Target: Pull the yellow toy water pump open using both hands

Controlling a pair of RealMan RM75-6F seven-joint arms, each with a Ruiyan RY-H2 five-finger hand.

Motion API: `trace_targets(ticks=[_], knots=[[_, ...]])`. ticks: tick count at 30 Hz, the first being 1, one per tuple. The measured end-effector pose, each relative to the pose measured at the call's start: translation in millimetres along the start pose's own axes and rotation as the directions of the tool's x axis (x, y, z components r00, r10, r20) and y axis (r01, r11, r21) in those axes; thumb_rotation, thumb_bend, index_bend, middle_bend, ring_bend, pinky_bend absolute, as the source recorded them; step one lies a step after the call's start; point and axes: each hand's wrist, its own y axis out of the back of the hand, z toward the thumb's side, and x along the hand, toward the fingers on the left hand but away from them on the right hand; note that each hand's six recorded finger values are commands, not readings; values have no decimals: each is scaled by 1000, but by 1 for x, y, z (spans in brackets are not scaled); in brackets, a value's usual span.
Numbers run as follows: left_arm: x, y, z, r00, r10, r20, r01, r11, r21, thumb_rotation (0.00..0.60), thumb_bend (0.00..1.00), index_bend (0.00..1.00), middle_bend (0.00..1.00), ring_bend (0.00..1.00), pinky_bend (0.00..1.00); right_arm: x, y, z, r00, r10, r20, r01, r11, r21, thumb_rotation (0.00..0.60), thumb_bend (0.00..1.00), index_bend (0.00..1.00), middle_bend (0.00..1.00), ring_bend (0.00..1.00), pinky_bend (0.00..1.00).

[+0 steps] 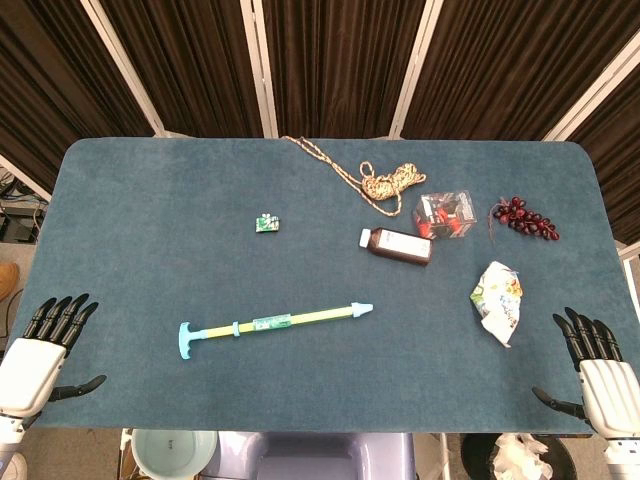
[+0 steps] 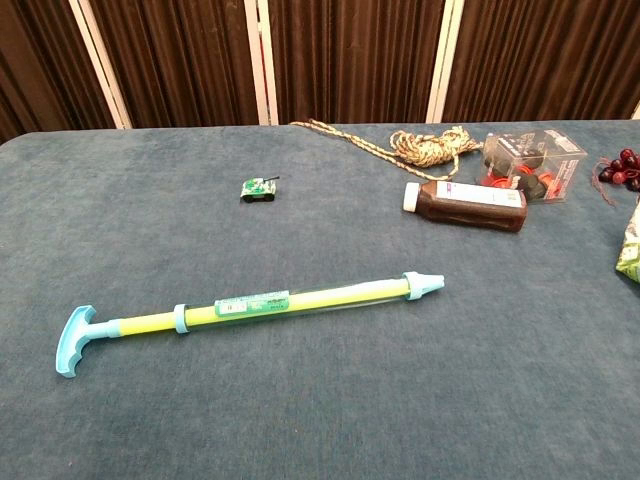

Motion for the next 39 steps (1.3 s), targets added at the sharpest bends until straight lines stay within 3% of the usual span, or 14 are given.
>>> trace_targets(ticks=[30,36,39], knots=[[5,-3,0,1000,-25,-15,25,1000,-15,600,4,3,0,0,33,-2,-4,1,1000,14,8,-14,1000,-10,600,125,14,0,0,0],[20,-1,12,1000,-25,17,25,1000,6,600,78,215,14,0,84,-2,-6,3,1000,20,-1,-20,1000,-11,600,124,14,0,0,0],[35,-1,25,999,-18,48,17,1000,24,600,96,270,27,0,85,-2,-6,3,1000,22,-1,-22,1000,-14,600,124,14,0,0,0]])
